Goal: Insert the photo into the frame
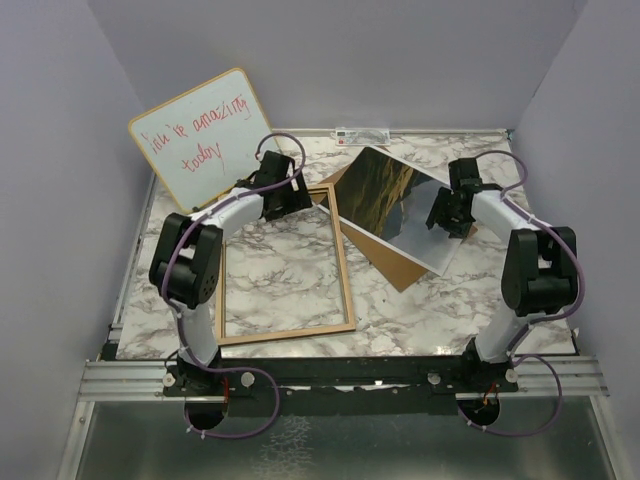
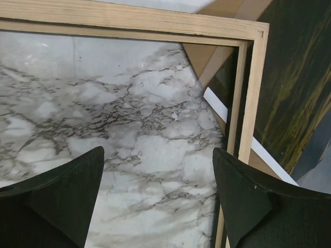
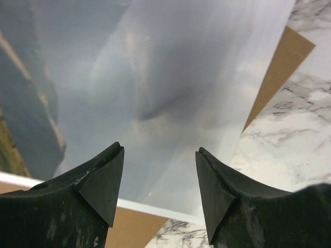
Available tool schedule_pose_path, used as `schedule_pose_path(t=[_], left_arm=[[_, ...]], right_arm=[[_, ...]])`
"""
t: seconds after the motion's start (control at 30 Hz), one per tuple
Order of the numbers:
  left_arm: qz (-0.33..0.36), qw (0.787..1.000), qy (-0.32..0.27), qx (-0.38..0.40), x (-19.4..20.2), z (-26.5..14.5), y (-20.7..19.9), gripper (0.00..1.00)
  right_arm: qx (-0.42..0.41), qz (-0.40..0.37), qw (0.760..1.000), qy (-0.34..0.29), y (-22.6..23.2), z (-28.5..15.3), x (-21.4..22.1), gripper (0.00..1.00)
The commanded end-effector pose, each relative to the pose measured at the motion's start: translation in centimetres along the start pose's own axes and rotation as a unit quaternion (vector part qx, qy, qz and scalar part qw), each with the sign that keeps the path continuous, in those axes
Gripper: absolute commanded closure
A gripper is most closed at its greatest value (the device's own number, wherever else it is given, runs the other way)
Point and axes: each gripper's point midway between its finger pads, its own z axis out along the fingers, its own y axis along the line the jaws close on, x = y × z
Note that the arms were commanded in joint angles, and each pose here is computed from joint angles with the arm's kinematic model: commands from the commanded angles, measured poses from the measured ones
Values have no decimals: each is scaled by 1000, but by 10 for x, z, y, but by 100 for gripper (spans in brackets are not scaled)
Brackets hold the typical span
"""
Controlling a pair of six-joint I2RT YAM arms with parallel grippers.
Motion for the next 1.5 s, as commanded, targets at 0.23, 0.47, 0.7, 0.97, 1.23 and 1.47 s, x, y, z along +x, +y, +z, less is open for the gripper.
schedule_pose_path(t=[0.23, 0.47, 0.7, 0.97, 1.23, 1.47], left_arm=[[21, 996, -4, 85, -2, 61, -38, 12], [18, 987, 50, 150, 27, 74, -63, 18], [34, 977, 81, 196, 47, 68, -93, 23], [44, 970, 110, 213, 75, 61, -108, 25], [41, 965, 128, 225, 93, 55, -113, 25], [71, 990, 84, 88, 83, 69, -86, 16]], right_arm=[[-115, -30, 993, -9, 44, -32, 0, 39], [-113, -33, 993, -11, 44, -34, -1, 39], [-117, -38, 992, -3, 45, -31, 4, 40], [-141, -58, 988, 4, 56, -31, 12, 41], [-251, -88, 963, 31, 93, -41, 32, 46], [-276, -90, 956, 43, 109, -40, 43, 47]])
